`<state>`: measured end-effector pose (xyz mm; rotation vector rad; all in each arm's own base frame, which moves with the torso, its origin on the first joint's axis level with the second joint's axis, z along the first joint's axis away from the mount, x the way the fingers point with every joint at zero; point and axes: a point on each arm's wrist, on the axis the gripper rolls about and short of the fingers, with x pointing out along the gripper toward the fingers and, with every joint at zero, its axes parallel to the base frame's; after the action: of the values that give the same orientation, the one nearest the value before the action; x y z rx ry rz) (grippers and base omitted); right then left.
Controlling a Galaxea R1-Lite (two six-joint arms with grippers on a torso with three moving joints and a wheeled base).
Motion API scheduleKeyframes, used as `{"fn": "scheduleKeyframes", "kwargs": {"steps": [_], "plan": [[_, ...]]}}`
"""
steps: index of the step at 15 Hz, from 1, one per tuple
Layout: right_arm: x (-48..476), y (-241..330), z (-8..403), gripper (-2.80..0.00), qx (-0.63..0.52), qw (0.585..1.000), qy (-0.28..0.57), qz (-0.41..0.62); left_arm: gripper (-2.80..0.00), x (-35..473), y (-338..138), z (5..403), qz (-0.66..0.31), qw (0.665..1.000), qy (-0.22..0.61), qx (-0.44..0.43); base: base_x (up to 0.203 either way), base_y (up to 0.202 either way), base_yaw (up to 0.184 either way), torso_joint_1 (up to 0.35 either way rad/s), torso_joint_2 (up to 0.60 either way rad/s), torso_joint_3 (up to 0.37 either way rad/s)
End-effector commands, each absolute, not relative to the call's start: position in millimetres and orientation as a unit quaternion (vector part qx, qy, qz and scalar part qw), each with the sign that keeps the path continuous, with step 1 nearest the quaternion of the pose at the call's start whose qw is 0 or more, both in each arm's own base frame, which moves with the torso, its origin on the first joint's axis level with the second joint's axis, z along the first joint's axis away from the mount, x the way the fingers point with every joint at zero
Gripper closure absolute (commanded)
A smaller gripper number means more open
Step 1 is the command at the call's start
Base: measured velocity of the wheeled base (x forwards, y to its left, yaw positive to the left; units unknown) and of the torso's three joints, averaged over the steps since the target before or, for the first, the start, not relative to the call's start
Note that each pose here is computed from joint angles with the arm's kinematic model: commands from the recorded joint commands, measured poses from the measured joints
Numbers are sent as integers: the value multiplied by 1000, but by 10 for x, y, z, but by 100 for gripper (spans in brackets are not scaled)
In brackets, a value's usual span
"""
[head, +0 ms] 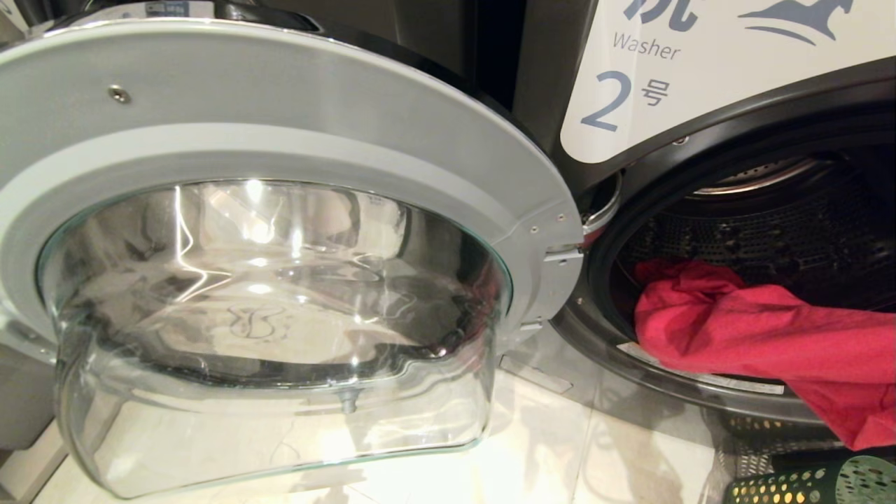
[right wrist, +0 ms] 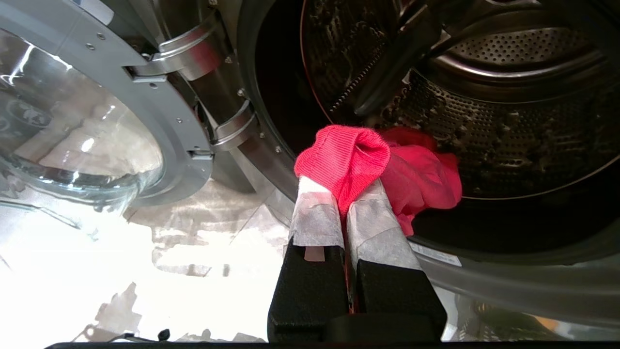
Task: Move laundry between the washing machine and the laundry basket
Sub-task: Pick a cloth and place it into the basket
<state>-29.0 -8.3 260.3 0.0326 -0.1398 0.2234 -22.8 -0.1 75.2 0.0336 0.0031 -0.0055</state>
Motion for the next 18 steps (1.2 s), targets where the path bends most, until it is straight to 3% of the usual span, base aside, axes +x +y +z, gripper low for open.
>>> {"fn": "scheduleKeyframes", "kwargs": {"steps": [1, 5, 18], "plan": [[-327, -92, 2789, 0, 20, 989, -95, 112, 0, -227, -1, 747, -3, 1000, 2, 17, 0, 0, 0, 0, 0, 0], [-522, -131, 3276, 0, 20, 980, -171, 104, 0, -227, -1, 747, -2, 1000, 2, 17, 0, 0, 0, 0, 0, 0], [-526, -93, 3044, 0, -24, 990, -97, 98, 0, -227, -1, 747, -3, 1000, 2, 17, 0, 0, 0, 0, 0, 0]]}}
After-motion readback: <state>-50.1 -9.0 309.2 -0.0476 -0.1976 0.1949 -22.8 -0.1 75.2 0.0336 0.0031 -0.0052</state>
